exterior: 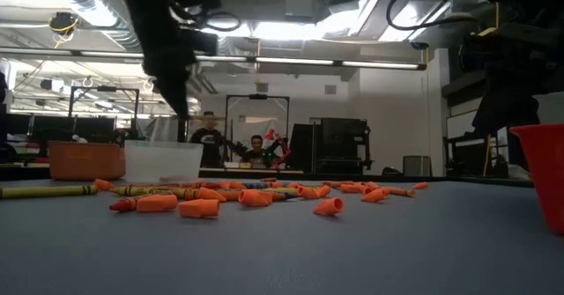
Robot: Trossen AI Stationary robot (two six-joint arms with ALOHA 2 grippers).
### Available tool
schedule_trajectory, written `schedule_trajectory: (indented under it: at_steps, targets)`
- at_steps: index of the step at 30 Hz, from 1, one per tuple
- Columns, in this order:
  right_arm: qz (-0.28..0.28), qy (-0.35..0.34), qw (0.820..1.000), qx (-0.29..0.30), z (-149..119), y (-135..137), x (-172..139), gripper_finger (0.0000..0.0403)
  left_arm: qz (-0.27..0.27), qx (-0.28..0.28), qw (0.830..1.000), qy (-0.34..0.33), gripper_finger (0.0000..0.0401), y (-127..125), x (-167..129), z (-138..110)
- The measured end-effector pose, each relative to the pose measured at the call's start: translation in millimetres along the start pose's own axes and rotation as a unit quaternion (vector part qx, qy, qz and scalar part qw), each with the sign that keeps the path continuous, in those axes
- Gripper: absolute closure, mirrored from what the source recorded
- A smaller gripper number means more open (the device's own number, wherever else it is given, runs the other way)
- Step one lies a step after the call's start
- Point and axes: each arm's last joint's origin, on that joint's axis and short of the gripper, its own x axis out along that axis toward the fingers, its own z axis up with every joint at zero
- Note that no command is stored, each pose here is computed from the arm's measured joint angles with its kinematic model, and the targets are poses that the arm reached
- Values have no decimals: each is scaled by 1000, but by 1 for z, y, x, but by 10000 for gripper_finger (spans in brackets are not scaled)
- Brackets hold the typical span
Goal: Sort crayons
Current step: Put the yellow crayon into the orange bin
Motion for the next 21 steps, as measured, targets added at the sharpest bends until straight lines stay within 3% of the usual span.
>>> schedule_trajectory:
  at_steps: [5, 10, 16, 21]
  targets:
    - [2, -2, 1000, 0, 0, 0, 0, 255, 77, -44, 995, 45, 395, 30, -21, -20]
    - [4, -4, 1000, 1, 1, 1, 0, 255, 138, -99, 980, 107, 392, 52, -34, -41]
    - [1, -7, 1000, 1, 1, 1, 0, 255, 183, -154, 957, 166, 391, 64, -38, -53]
    - [-18, -29, 999, 2, 3, 0, 0, 255, 189, -173, 952, 170, 390, 69, -37, -54]
